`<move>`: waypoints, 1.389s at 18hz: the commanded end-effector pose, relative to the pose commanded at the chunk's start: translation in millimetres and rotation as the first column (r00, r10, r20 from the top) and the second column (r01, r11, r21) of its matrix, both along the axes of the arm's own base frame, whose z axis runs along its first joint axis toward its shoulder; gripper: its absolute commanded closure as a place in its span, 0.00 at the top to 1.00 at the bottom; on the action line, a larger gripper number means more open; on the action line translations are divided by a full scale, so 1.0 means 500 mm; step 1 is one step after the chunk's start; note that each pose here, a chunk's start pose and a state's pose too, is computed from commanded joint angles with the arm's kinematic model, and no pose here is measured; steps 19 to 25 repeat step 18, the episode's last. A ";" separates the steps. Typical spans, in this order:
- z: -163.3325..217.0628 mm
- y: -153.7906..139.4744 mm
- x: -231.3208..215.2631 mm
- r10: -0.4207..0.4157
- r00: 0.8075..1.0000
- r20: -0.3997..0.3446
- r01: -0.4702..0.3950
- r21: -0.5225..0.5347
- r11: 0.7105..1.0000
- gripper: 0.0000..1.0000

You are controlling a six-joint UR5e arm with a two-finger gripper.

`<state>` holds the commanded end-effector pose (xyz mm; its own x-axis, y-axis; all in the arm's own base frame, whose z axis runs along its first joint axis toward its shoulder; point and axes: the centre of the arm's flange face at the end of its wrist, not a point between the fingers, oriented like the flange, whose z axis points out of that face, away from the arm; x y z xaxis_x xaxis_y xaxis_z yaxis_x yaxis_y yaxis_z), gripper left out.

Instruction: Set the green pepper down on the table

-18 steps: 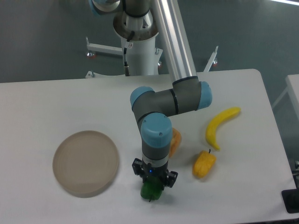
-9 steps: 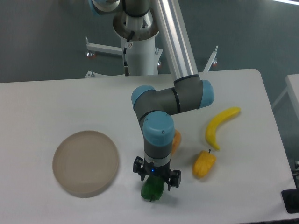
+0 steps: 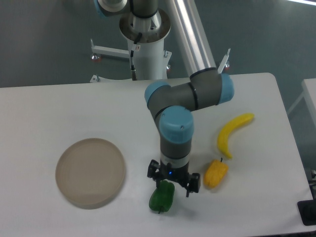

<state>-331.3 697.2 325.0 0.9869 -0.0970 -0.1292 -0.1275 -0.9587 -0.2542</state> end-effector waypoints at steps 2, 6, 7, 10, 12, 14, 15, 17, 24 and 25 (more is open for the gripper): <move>0.012 -0.020 -0.031 -0.038 0.999 -0.018 0.038 -0.004 0.999 1.00; 0.021 -0.055 -0.089 -0.084 0.996 -0.042 0.084 -0.016 0.996 1.00; 0.026 -0.062 -0.099 -0.097 0.994 -0.050 0.097 -0.017 0.995 1.00; 0.028 -0.083 -0.124 -0.127 0.990 -0.064 0.125 -0.028 0.992 1.00; 0.021 -0.093 -0.131 -0.132 0.989 -0.063 0.130 -0.038 0.991 1.00; 0.017 -0.103 -0.142 -0.129 0.990 -0.063 0.126 -0.042 0.991 1.00; 0.022 -0.106 -0.145 -0.125 0.990 -0.066 0.123 -0.040 0.992 1.00; 0.019 -0.106 -0.146 -0.125 0.990 -0.066 0.123 -0.042 0.992 1.00; 0.020 -0.105 -0.146 -0.125 0.990 -0.067 0.123 -0.041 0.992 1.00; 0.020 -0.105 -0.146 -0.125 0.990 -0.067 0.123 -0.041 0.992 1.00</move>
